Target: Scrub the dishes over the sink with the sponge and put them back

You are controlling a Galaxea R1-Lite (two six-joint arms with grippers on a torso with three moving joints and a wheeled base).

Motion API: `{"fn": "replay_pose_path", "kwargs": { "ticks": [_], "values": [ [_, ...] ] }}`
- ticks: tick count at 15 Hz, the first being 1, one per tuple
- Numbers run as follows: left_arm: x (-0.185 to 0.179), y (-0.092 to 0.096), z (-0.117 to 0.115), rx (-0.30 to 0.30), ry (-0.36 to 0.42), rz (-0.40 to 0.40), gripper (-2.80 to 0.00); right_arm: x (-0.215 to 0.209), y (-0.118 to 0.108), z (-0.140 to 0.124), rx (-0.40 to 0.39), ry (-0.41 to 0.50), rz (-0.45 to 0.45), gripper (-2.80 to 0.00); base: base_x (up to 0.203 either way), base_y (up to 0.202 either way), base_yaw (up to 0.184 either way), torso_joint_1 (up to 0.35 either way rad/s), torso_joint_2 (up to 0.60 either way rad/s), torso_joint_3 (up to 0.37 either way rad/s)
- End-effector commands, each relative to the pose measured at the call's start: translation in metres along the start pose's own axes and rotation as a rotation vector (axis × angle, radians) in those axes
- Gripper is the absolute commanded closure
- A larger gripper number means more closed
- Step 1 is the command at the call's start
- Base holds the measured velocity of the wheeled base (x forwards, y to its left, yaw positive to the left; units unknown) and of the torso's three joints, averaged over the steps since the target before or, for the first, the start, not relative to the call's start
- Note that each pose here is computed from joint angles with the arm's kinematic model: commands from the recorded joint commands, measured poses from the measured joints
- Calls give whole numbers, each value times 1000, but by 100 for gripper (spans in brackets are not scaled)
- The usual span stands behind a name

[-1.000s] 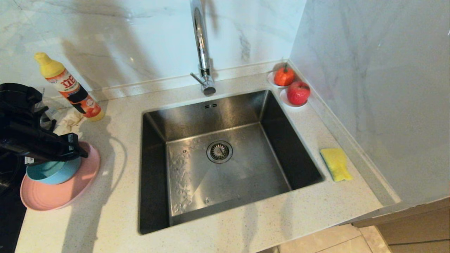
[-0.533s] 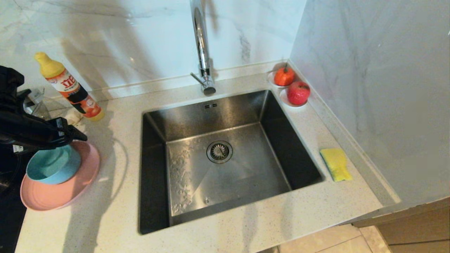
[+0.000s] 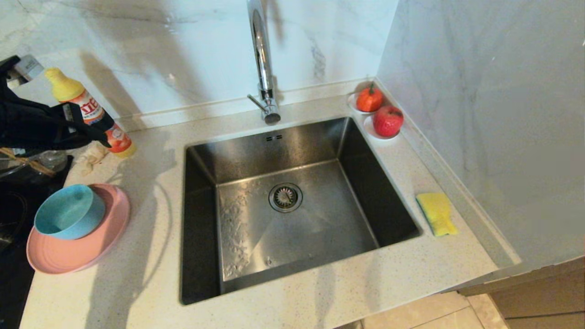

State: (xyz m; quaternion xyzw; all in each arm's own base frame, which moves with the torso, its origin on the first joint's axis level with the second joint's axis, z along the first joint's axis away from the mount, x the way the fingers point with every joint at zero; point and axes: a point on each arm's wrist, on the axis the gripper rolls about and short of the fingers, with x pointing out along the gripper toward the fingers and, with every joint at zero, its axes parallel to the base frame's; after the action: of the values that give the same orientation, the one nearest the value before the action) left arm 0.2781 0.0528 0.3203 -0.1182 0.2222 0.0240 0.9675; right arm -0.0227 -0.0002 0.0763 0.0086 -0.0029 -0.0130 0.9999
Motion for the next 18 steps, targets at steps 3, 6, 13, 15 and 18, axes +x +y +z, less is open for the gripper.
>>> {"fn": "replay_pose_path", "kwargs": {
  "ticks": [3,6,13,15,18],
  "values": [
    [-72,-34,2,62,-148,-109,0,0,0,0,0,1,0,0,0,0,0,0,0,0],
    [-126,-38,-17,77,-220,-137,0,0,0,0,0,1,0,0,0,0,0,0,0,0],
    [-200,-28,-117,120,-304,-254,0,0,0,0,0,1,0,0,0,0,0,0,0,0],
    [-211,-25,-142,130,-316,-278,0,0,0,0,0,1,0,0,0,0,0,0,0,0],
    [-215,-18,-179,182,-311,-270,0,0,0,0,0,1,0,0,0,0,0,0,0,0]
  ]
}}
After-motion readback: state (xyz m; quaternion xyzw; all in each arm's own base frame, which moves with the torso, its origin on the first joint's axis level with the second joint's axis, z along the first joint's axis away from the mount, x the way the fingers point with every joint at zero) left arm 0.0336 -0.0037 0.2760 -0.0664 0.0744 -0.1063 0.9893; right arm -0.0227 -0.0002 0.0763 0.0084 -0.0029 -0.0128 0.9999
